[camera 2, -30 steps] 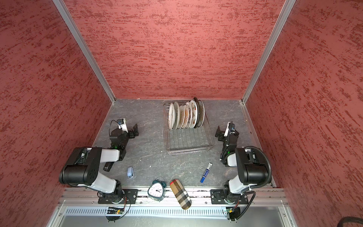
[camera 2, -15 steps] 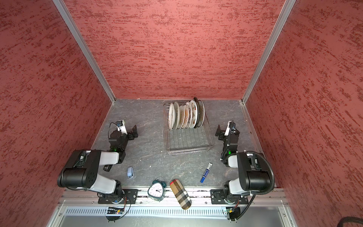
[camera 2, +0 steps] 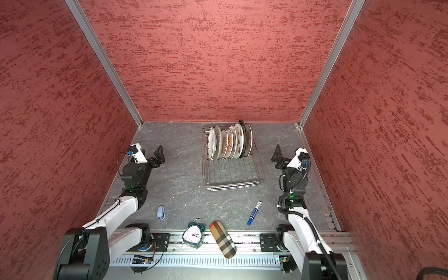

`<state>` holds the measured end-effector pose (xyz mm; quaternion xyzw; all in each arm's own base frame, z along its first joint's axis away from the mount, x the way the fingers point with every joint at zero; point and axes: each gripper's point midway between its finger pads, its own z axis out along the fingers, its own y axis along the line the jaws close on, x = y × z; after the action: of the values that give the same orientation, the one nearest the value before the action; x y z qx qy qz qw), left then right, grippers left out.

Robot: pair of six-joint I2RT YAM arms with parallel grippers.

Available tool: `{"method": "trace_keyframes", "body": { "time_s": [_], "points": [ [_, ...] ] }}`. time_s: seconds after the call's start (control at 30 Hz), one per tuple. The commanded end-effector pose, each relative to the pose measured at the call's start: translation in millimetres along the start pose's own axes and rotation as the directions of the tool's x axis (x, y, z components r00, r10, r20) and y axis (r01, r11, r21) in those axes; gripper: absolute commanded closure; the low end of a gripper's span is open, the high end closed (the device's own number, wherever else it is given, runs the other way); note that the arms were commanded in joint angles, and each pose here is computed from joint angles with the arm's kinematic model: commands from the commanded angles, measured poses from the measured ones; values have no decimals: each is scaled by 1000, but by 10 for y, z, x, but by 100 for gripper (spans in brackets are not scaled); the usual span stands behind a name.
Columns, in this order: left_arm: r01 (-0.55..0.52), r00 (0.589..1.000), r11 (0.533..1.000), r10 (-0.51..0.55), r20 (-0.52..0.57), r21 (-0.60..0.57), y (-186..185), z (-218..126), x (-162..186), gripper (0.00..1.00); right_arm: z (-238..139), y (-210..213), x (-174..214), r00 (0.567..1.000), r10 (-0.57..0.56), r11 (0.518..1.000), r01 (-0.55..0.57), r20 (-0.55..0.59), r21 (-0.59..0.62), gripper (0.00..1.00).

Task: Unload the plates from the dish rack
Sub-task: 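Reach both grippers toward the dish rack, right gripper to the outermost plate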

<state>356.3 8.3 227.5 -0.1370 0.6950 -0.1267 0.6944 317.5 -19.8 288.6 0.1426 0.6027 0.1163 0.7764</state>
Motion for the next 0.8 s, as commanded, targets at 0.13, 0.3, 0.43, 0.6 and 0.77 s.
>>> {"method": "trace_keyframes", "body": {
  "time_s": [0.13, 0.3, 0.43, 0.6, 0.77],
  "points": [
    [388, 922, 911, -384, -60, 138, -131, -262, -126, 0, -350, -183, 47, 979, 206, 974, -205, -2, 93, 1],
    [522, 852, 839, -521, -53, 155, -120, -423, -152, 1, -459, 84, -39, 974, 229, 972, -228, -4, -61, 1],
    [540, 842, 817, -523, -133, 202, -282, -443, -134, 1, -374, 183, -63, 966, 252, 963, -257, -60, -79, 1],
    [559, 829, 771, -527, -188, 304, -532, -433, -221, 1, -134, 431, -14, 955, 238, 950, -267, -178, -164, 1],
    [456, 890, 791, -390, -238, 407, -1023, -434, -214, 1, 300, 215, 322, 913, 227, 973, -223, -339, 50, 1]
  ]
}}
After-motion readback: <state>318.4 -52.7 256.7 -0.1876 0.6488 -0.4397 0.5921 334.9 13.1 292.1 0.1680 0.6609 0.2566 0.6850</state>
